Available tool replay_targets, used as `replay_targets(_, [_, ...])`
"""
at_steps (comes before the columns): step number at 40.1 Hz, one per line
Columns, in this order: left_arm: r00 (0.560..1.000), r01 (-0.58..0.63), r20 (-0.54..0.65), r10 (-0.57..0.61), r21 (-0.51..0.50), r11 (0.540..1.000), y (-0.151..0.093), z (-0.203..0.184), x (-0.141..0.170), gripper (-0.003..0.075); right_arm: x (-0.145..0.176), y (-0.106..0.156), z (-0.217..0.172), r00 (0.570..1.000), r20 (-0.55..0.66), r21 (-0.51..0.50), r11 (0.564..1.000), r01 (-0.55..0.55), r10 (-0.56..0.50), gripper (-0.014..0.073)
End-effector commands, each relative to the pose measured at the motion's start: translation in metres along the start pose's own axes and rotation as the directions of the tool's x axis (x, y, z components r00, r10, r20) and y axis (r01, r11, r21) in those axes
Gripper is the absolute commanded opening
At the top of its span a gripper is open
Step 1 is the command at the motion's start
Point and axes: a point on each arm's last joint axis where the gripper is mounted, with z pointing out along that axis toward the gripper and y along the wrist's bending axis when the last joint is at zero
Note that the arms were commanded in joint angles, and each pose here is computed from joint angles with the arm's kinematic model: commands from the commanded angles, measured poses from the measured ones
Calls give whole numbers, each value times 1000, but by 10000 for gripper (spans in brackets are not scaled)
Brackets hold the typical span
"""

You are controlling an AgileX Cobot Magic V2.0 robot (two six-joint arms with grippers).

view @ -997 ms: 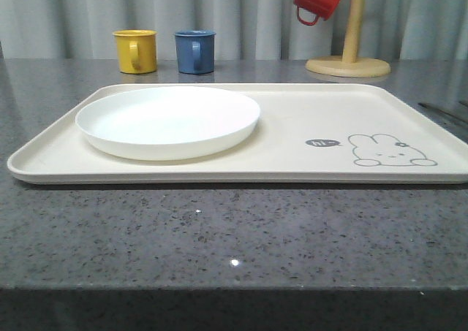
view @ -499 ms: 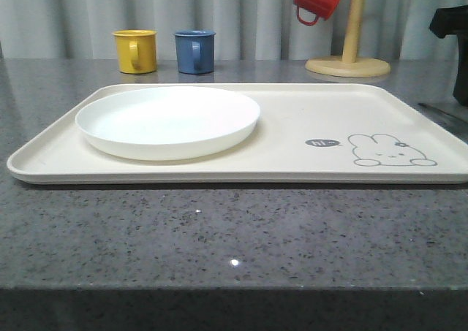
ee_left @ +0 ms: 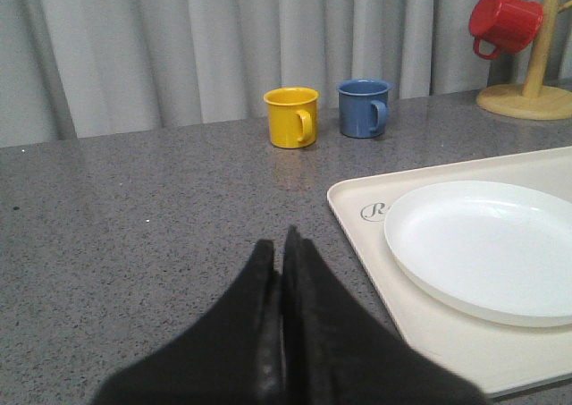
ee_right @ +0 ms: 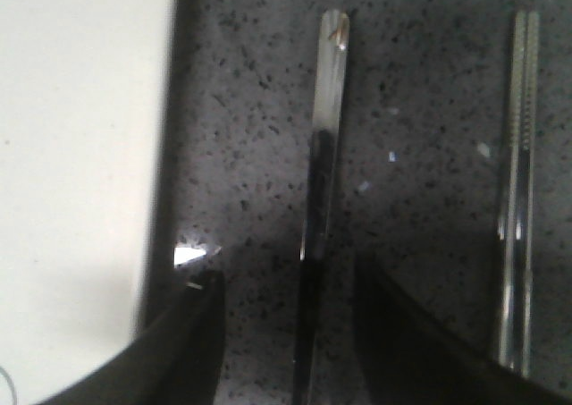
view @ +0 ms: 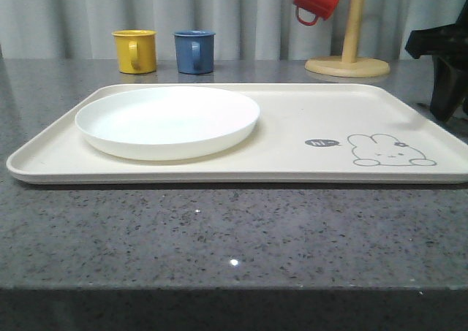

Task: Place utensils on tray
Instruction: 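Grasp the fork beside the tray with the right gripper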

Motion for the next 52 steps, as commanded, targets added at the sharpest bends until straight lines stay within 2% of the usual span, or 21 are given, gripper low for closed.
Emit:
replay_targets(1, [995, 19, 97, -18, -8, 1000, 1, -1, -15, -18, -10, 1, -13, 997, 73, -2, 1000, 10, -9, 358])
replay_targets(4, [995, 19, 97, -18, -8, 1000, 1, -1, -15, -18, -8, 0, -9, 999, 49, -1, 1000, 9, -9, 314])
replay_targets(11, [995, 19, 97, -18, -8, 1000, 1, -1, -15, -18, -7, 0, -8, 999, 34, -1, 1000, 9, -9, 83])
replay_targets(15, [995, 19, 97, -18, -8, 1000, 1, -1, -15, -18, -7, 1, -11, 999, 37, -1, 1000, 9, -9, -8])
replay_targets(23, [995, 19, 97, -18, -8, 1000, 1, -1, -15, -18, -12, 1, -40, 996, 83, 12, 1000, -23, 22, -15])
replay_targets(28, [995, 19, 97, -18, -8, 1000, 1, -1, -15, -18, -18, 10, -66, 995, 80, 43, 997, -59, 56, -15])
replay_targets(34, [995, 19, 97, -18, -8, 1000, 1, -1, -15, -18, -22, 44, -86, 997, 76, 68, 997, -40, 35, -15])
replay_targets(39, [995, 19, 97, -18, -8, 1000, 1, -1, -15, -18, -24, 82, -93, 994, 101, 12, 999, -43, 41, -15])
replay_targets(46, [995, 19, 97, -18, -8, 1000, 1, -1, -15, -18, -27, 133, -81, 996, 88, -46, 999, -19, 23, -15])
replay_targets(52, [995, 19, 97, -18, -8, 1000, 1, -1, -15, -18, -35, 148, -61, 996, 59, -50, 997, -63, 66, -15])
